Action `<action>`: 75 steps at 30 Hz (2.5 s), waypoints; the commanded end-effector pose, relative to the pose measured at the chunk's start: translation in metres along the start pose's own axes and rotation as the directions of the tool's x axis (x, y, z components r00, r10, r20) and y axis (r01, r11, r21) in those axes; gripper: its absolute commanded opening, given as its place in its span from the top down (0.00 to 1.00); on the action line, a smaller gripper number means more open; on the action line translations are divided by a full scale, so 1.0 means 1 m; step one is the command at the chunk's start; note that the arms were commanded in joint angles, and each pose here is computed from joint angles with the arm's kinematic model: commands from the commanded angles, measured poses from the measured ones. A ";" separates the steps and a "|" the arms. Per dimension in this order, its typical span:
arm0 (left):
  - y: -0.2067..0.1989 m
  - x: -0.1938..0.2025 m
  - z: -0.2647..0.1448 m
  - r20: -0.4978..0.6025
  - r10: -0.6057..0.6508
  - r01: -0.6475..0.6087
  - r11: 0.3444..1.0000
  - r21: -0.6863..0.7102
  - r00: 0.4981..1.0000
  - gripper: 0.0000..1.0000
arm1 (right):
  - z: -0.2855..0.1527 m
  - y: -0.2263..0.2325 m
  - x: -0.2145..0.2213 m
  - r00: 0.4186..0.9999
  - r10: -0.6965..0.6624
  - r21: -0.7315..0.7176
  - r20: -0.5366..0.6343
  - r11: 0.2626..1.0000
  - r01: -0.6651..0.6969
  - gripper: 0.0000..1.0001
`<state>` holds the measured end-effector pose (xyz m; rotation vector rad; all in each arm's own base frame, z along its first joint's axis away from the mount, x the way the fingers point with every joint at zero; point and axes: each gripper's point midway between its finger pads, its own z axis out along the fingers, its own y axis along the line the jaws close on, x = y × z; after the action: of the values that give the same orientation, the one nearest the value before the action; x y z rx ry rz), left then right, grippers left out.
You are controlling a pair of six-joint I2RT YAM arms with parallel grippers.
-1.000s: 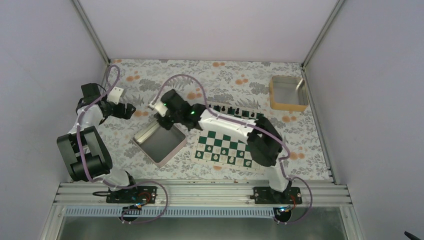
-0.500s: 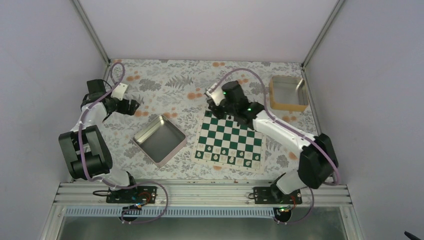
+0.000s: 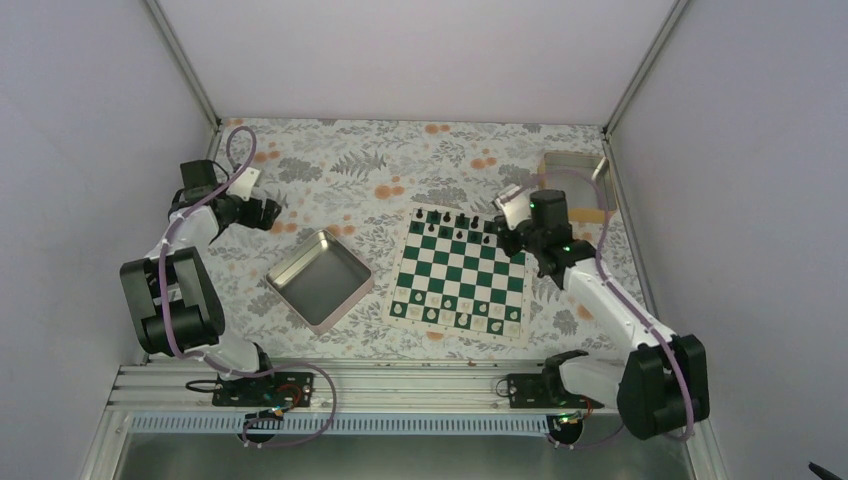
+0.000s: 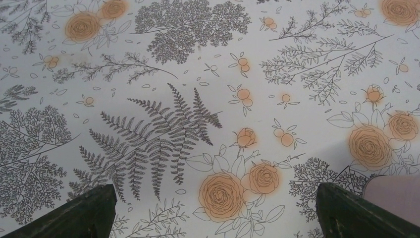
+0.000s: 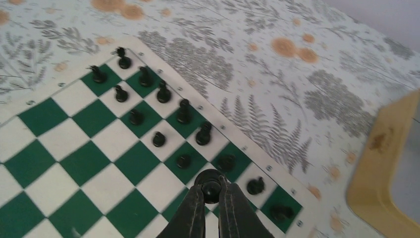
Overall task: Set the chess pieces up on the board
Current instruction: Place the chess piece on the chessboard.
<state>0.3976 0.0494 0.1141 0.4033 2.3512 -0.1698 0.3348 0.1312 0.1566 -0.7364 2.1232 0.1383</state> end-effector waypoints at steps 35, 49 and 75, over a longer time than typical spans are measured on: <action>-0.009 0.019 0.023 -0.010 0.025 -0.024 0.999 0.036 1.000 0.00 | 0.017 -0.060 0.113 0.998 0.018 -0.065 -0.058 0.998 -0.022 0.96; -0.012 0.028 0.027 -0.021 0.030 -0.029 0.999 0.045 0.999 0.00 | 0.036 -0.069 0.120 0.996 0.013 -0.084 -0.085 0.996 -0.020 0.96; -0.016 0.032 0.032 -0.031 0.030 -0.028 0.997 0.073 0.999 0.00 | 0.053 -0.074 0.126 0.989 0.040 -0.124 -0.141 0.991 -0.057 0.95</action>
<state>0.3915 0.0402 0.0744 0.4401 2.3850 -0.2058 0.3476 0.0344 0.0362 -0.7832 2.2939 0.2514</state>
